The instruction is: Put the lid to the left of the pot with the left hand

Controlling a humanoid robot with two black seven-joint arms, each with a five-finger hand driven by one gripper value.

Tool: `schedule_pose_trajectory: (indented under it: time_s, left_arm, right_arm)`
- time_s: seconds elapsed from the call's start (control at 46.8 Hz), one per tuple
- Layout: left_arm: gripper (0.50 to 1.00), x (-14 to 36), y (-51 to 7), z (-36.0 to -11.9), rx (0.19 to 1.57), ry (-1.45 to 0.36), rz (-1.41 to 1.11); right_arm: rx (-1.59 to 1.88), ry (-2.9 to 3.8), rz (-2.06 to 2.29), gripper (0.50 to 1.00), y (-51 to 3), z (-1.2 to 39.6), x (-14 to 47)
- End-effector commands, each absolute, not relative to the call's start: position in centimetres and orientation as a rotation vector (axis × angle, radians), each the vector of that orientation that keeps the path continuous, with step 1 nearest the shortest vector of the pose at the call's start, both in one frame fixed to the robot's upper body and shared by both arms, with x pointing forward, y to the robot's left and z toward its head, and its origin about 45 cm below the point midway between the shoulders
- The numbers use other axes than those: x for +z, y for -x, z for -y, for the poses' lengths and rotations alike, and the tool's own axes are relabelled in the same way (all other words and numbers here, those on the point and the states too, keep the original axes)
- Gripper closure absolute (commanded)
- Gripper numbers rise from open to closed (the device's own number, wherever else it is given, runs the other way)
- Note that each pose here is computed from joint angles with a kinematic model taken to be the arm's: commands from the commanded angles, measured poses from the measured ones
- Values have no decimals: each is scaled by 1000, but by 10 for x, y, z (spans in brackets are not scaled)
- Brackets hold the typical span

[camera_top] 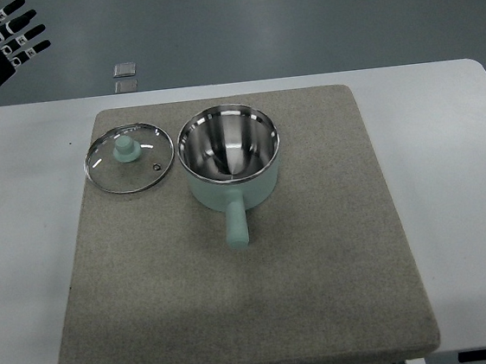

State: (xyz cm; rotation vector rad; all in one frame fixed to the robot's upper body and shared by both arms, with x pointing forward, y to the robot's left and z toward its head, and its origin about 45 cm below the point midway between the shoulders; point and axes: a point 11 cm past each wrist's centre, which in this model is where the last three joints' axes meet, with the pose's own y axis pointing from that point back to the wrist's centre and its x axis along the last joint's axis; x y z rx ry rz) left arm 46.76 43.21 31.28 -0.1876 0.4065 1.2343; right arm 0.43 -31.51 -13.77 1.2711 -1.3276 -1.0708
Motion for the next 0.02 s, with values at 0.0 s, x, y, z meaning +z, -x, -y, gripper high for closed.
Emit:
schedule_pose_trajectory:
  time_s: [0.0]
  left_arm:
    - [506,313,-468,-432,1235,187,-407]
  right_arm:
    - [-1068,-1268,1329,576,-4,315,-138]
